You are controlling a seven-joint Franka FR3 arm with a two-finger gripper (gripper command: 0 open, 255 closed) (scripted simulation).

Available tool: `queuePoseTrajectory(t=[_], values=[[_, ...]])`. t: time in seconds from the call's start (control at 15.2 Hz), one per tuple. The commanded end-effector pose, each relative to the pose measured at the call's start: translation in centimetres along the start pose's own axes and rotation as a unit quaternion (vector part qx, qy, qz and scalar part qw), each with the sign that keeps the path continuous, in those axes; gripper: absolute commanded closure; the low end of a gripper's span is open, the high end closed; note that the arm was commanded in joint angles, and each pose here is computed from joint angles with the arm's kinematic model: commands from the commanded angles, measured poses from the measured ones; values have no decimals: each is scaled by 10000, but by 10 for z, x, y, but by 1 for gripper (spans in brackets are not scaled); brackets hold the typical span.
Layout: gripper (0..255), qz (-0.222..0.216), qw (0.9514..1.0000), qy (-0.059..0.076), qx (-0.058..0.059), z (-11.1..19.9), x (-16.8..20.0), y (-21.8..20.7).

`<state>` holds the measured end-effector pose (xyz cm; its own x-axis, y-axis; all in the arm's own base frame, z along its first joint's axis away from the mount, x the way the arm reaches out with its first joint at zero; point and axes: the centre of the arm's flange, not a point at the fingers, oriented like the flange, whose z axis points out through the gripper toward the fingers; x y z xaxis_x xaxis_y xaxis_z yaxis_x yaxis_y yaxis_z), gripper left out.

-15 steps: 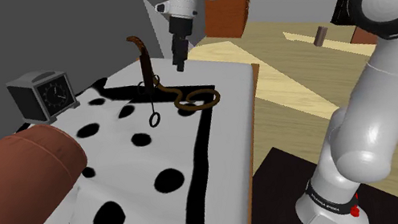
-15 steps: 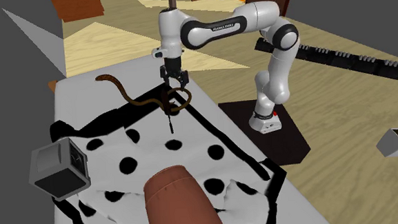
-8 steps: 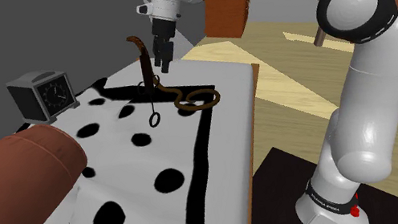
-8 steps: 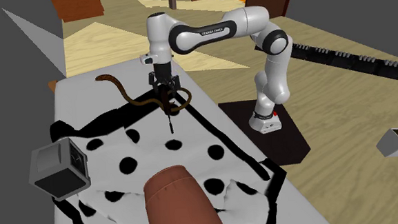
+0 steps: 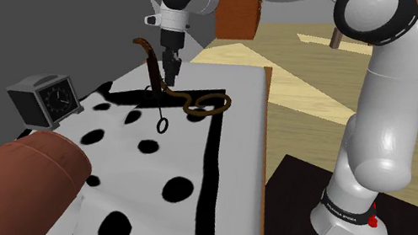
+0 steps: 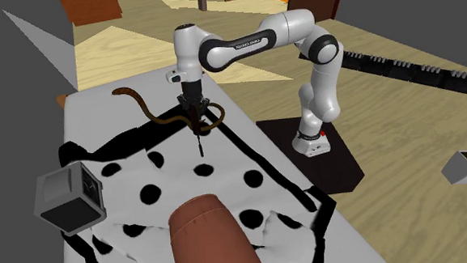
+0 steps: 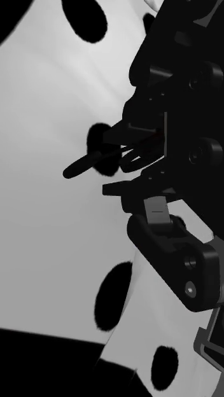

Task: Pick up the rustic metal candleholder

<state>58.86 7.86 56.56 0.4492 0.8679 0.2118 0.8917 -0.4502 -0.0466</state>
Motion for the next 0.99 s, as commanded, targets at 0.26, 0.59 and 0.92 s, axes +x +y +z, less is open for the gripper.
queuePoseTrajectory(t=[0.26,0.59,0.92], values=[[255,0,10000,1,-1,0,0,0],[255,0,10000,1,-1,-10,2,0],[255,0,10000,1,-1,-36,8,-1]])
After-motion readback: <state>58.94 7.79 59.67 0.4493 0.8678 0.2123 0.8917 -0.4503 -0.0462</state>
